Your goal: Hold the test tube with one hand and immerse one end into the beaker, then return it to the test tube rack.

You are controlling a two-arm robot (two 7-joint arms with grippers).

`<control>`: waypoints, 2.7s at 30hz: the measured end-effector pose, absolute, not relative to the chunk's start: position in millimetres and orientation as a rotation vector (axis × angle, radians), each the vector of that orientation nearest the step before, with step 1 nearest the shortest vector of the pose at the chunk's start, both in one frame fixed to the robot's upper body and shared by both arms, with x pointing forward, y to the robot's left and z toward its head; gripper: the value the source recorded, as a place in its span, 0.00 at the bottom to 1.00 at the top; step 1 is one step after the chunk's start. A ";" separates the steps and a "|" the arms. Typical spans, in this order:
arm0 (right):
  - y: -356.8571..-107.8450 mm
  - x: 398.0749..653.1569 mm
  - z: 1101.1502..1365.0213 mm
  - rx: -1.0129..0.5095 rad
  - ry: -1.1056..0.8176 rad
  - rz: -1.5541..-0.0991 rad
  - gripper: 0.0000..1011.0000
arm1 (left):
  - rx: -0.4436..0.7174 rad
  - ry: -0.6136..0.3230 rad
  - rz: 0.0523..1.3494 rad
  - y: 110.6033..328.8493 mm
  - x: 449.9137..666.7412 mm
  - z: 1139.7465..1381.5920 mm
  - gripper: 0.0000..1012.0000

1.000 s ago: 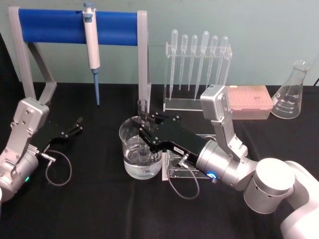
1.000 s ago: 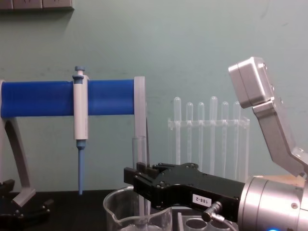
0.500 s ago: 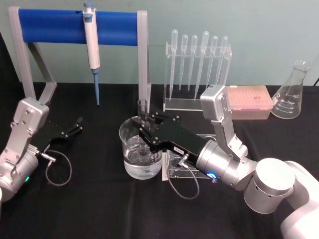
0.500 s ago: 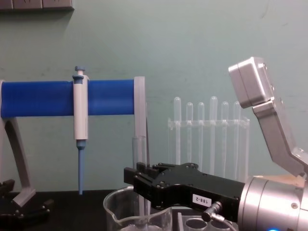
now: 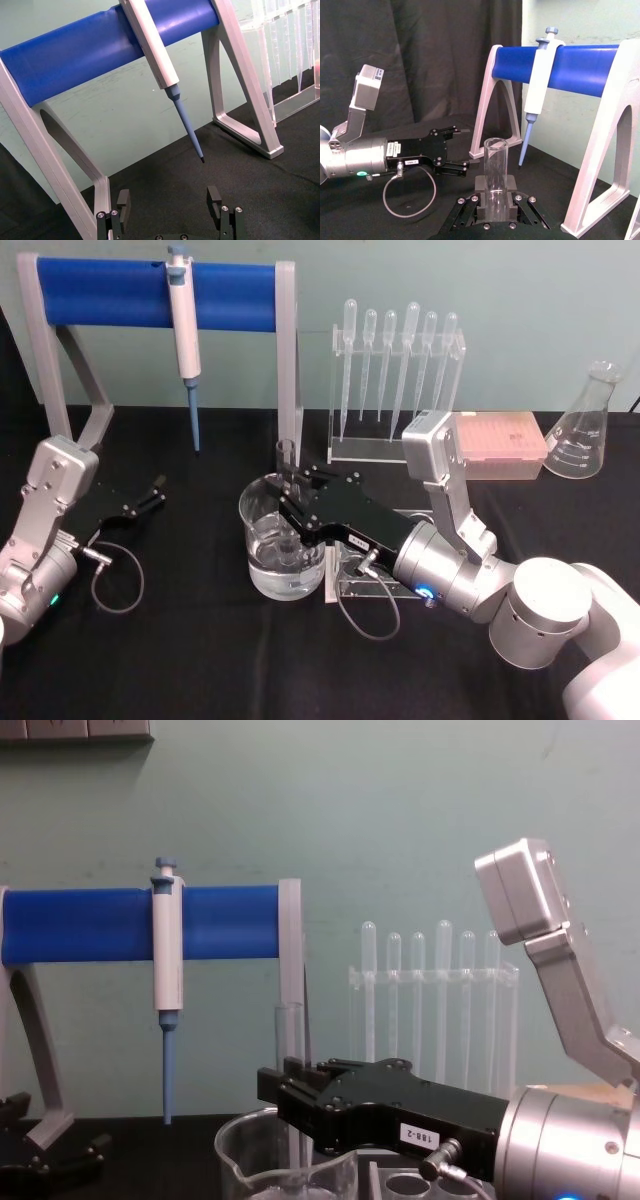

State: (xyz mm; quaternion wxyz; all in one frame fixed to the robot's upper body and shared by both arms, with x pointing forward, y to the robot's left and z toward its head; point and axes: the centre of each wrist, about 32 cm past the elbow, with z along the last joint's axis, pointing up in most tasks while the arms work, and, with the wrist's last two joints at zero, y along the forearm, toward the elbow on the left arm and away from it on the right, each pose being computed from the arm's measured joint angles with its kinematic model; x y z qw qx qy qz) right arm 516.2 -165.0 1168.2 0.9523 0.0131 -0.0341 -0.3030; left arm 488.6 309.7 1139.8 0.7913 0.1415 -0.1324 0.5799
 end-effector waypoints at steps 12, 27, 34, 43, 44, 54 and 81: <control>-165.0 516.2 1168.2 0.027 -0.069 -0.616 0.22 | 0.304 -0.285 1.248 309.6 488.6 1139.8 0.99; -165.0 516.2 1168.2 0.027 -0.069 -0.616 0.22 | 0.305 -0.285 1.248 309.7 488.6 1139.8 0.99; -166.9 516.1 1176.6 0.046 -0.075 -0.619 0.22 | 0.305 -0.285 1.248 309.7 488.6 1139.8 0.99; -172.7 514.1 1219.2 0.114 -0.132 -0.609 0.22 | 0.305 -0.285 1.248 309.7 488.6 1139.8 0.99; -174.0 513.2 1227.3 0.130 -0.142 -0.606 0.22 | 0.304 -0.285 1.248 309.6 488.6 1139.7 0.99; -196.9 496.7 1268.7 0.154 -0.216 -0.644 0.22 | 0.304 -0.285 1.248 309.7 488.6 1139.8 0.99; -240.2 466.5 1226.5 -0.017 -0.153 -0.782 0.22 | 0.304 -0.285 1.248 309.7 488.6 1139.8 0.99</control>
